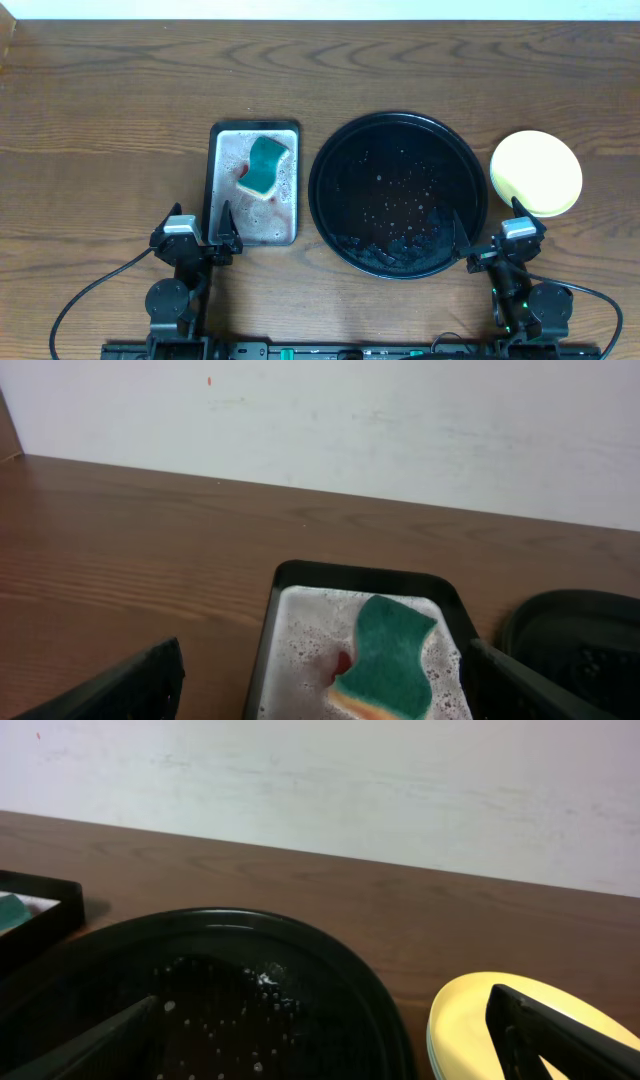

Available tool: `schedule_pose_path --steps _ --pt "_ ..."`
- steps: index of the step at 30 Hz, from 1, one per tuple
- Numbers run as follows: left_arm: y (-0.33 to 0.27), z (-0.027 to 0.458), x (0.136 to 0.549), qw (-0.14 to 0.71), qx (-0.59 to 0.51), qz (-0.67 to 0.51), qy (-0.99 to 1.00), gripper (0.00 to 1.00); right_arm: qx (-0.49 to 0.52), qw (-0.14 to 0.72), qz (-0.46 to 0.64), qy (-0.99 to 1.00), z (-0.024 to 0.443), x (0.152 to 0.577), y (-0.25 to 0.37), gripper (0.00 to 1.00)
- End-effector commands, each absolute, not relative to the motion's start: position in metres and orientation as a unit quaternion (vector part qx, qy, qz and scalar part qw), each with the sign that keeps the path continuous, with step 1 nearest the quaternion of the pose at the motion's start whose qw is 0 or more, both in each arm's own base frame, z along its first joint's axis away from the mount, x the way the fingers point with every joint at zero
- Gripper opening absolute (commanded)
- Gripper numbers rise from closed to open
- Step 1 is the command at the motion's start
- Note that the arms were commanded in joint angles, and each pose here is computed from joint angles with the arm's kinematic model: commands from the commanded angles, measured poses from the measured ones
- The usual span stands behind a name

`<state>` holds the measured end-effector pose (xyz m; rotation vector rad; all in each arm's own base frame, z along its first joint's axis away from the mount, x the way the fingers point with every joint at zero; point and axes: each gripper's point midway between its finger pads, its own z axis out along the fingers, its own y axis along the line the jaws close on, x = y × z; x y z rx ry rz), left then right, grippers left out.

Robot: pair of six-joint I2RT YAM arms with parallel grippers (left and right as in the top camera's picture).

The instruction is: Clean dirty plates on tray and stack at the side

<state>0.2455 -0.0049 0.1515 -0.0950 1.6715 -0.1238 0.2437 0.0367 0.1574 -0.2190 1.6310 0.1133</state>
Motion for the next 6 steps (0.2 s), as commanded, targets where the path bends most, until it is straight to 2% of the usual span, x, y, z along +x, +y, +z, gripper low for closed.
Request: schedule_pose_path --steps 1,6 --pt "-0.0066 0.1382 0.2441 0.651 -0.033 -0.052 0.757 0.88 -0.104 0.676 0.055 0.727 0.1561 0.2431 0.0404 0.99" --pt "-0.0066 0.1382 0.2441 0.651 -0.033 -0.052 0.757 0.88 -0.104 0.676 0.055 0.727 0.1561 0.2431 0.0404 0.99"
